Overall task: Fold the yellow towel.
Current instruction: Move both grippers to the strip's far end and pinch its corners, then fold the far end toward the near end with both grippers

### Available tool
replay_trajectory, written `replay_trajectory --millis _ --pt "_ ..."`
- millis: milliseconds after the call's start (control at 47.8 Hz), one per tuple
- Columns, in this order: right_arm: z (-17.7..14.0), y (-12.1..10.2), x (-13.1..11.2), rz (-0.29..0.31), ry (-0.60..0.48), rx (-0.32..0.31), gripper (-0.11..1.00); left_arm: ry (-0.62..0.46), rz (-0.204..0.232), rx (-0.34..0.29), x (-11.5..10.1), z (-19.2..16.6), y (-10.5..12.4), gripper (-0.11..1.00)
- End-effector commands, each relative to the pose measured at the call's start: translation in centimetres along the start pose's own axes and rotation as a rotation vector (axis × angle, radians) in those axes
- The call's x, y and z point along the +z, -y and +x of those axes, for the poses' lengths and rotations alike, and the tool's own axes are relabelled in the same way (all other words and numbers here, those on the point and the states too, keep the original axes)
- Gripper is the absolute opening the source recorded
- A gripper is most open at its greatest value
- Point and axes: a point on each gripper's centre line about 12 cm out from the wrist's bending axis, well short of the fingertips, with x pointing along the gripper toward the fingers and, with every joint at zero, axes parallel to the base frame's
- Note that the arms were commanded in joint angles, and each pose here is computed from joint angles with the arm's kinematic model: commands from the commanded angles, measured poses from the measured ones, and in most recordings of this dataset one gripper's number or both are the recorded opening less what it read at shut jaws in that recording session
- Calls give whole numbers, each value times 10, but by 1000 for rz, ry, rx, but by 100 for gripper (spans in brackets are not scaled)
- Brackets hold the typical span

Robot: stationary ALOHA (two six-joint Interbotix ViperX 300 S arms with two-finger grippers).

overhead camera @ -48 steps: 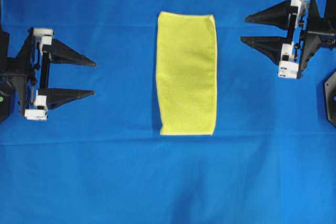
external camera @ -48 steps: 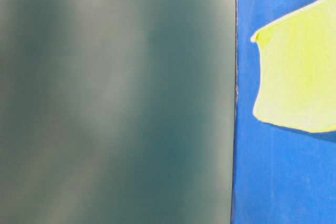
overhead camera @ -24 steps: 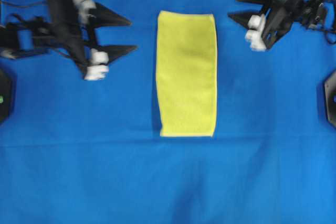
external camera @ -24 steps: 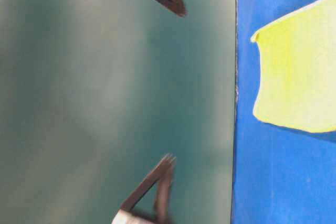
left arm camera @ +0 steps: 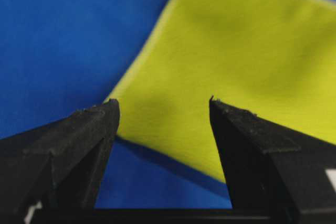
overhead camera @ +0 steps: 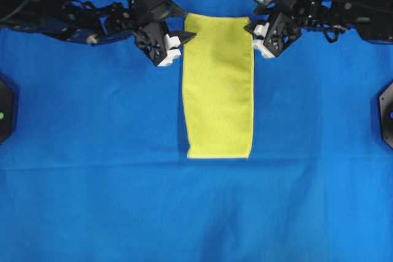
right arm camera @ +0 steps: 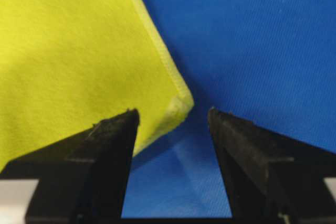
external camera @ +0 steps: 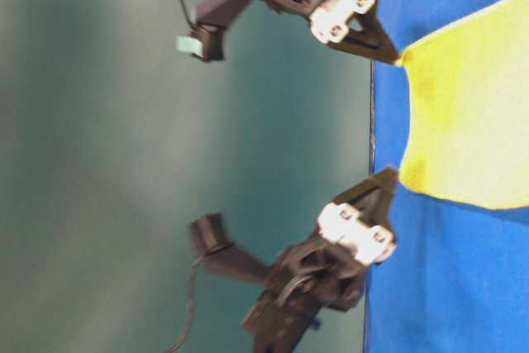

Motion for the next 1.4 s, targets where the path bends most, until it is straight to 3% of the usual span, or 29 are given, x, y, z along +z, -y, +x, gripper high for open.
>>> replay_trajectory --millis 0,356,502,586,711,774,1004,1213,1381 --pt "5 5 8 2 16 -8 59 14 -5 13 5 11 -7 66" --pt "31 10 1 18 -16 -8 59 -25 -25 39 -10 29 -21 65" --pt "32 10 0 26 -24 -8 57 -28 -22 39 -11 28 -20 49" --pt "32 10 -3 23 -36 -9 44 -31 -17 35 -12 28 -19 34" --pt "31 6 -6 21 -44 -6 8 -35 11 29 -12 28 -16 13" --pt "31 6 -6 27 -44 -6 5 -35 31 24 -12 28 -14 6" --pt "20 7 7 28 -1 -8 5 -13 44 18 -2 24 -10 6" --pt "-1 23 26 38 50 -48 5 70 25 59 30 15 -30 6" --pt "-4 29 31 41 67 -60 5 87 19 76 38 18 -39 6"
